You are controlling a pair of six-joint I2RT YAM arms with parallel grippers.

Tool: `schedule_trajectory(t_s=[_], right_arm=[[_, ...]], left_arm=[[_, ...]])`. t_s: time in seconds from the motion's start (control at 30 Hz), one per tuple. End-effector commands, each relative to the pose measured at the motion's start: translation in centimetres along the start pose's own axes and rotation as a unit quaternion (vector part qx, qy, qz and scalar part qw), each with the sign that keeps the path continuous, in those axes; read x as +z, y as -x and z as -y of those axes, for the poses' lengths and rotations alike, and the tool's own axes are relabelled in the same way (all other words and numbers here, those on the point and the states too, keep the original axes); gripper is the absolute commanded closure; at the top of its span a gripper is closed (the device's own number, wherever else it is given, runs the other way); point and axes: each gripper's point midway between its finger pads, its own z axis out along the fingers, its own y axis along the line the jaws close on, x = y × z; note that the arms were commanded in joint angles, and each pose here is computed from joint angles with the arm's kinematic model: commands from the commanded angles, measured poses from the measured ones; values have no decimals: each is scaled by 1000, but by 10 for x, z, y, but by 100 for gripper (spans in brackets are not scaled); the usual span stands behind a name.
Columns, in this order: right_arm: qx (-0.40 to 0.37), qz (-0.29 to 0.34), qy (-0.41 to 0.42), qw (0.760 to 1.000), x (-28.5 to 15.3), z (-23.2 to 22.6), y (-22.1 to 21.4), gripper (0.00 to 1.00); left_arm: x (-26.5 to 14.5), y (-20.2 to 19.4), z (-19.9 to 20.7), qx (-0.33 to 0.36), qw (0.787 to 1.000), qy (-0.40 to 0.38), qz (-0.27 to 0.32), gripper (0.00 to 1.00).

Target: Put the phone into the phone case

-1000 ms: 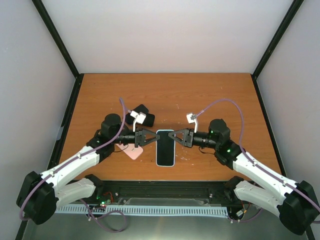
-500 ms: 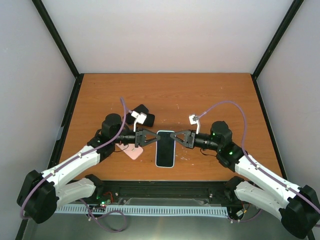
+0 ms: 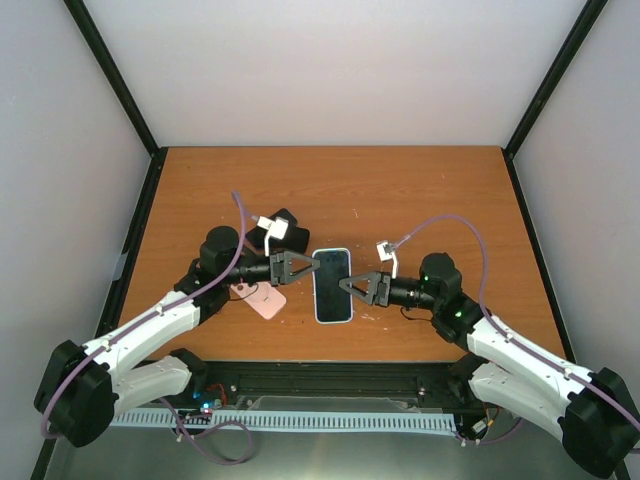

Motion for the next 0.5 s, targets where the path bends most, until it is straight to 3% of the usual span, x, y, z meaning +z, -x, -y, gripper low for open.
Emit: schedule_trajectory(t_s=[0.0, 0.13, 0.27, 0.47], right_arm=[[7, -11, 41, 999, -2, -10, -11, 45], [19, -18, 58, 998, -4, -7, -23, 48], [28, -16, 71, 997, -7, -6, -28, 66], [31, -7, 71, 997, -10, -6, -29, 82]], left_arm=[[-4, 33, 27, 32, 998, -27, 54, 100], [-3, 45, 24, 34, 996, -9, 77, 100], [0, 48, 17, 26, 997, -1, 78, 100], [3, 48, 2, 11, 996, 22, 84, 100]])
